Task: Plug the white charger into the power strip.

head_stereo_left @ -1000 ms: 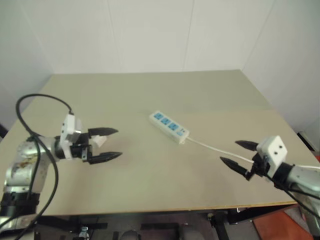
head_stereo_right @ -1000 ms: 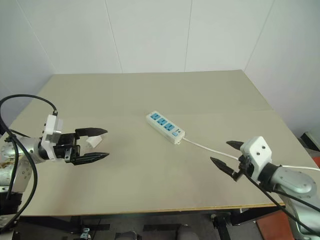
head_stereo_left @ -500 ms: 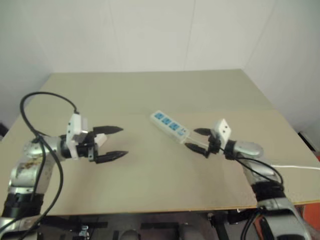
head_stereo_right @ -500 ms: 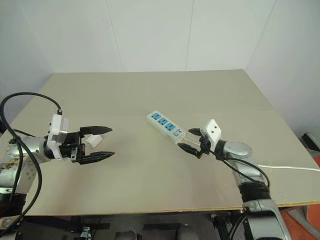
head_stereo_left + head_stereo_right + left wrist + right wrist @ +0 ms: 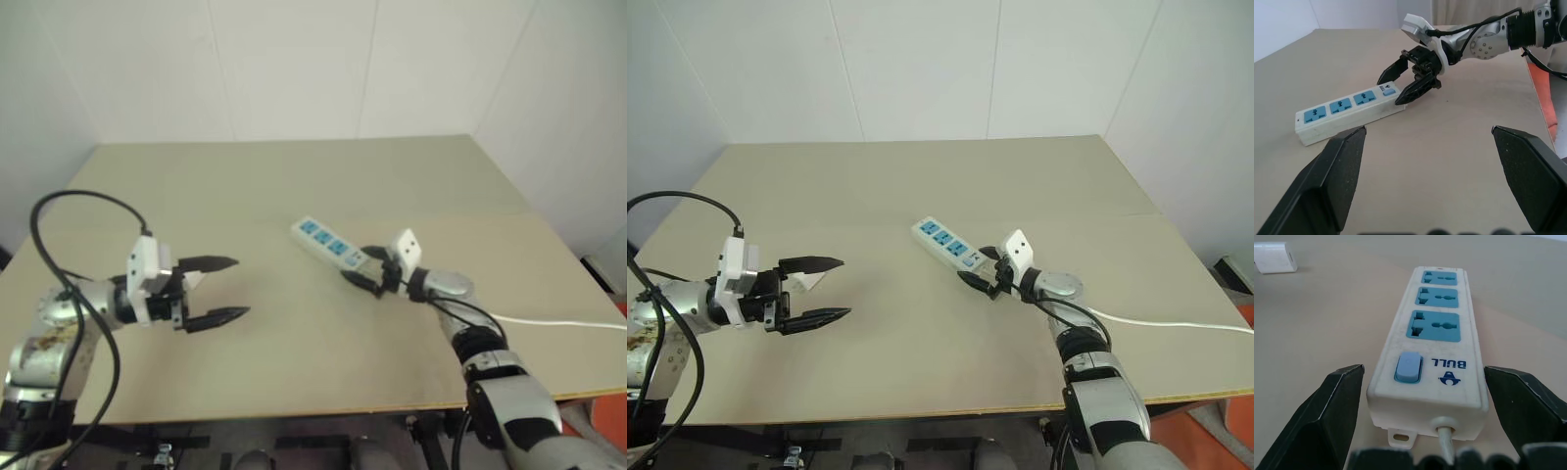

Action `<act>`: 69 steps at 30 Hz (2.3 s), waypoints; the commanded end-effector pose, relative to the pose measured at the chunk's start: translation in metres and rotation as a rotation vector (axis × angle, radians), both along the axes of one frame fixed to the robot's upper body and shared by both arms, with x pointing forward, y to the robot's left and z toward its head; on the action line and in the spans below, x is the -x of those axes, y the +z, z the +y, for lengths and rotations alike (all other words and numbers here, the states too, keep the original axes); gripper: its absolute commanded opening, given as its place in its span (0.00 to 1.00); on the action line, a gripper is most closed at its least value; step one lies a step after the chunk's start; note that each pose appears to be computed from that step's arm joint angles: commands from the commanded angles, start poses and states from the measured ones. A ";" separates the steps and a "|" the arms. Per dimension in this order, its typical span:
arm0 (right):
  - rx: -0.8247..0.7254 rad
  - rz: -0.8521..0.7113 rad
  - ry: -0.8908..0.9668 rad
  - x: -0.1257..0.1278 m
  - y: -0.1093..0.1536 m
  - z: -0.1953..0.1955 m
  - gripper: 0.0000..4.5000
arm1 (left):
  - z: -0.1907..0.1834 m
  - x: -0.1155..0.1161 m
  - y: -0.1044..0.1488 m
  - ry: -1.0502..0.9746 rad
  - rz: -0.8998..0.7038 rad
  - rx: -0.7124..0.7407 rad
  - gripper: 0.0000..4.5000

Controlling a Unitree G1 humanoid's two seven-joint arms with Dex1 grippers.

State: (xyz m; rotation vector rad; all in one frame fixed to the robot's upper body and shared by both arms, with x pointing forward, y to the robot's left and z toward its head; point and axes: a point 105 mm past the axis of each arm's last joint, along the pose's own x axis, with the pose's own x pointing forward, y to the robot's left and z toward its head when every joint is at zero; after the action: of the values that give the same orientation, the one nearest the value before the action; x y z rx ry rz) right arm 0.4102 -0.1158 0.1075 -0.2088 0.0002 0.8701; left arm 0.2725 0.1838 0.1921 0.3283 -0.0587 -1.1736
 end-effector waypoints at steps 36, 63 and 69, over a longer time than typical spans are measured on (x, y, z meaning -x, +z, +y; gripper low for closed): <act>-0.143 -0.030 -0.105 -0.011 0.009 0.001 0.76 | -0.017 -0.005 0.005 -0.047 -0.044 0.014 1.00; 0.001 0.044 0.469 0.125 -0.009 0.005 0.76 | -0.017 -0.070 0.037 0.313 -0.022 -0.164 1.00; 0.011 0.046 0.465 0.116 -0.015 0.017 0.76 | -0.002 -0.097 0.044 0.578 0.156 -0.335 1.00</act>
State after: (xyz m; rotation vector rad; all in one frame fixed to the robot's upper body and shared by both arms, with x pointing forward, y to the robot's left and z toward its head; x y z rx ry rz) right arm 0.2924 -0.1040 0.0858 -0.1819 0.0419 1.3297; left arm 0.3660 0.1689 0.2275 0.4957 0.2664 -0.7033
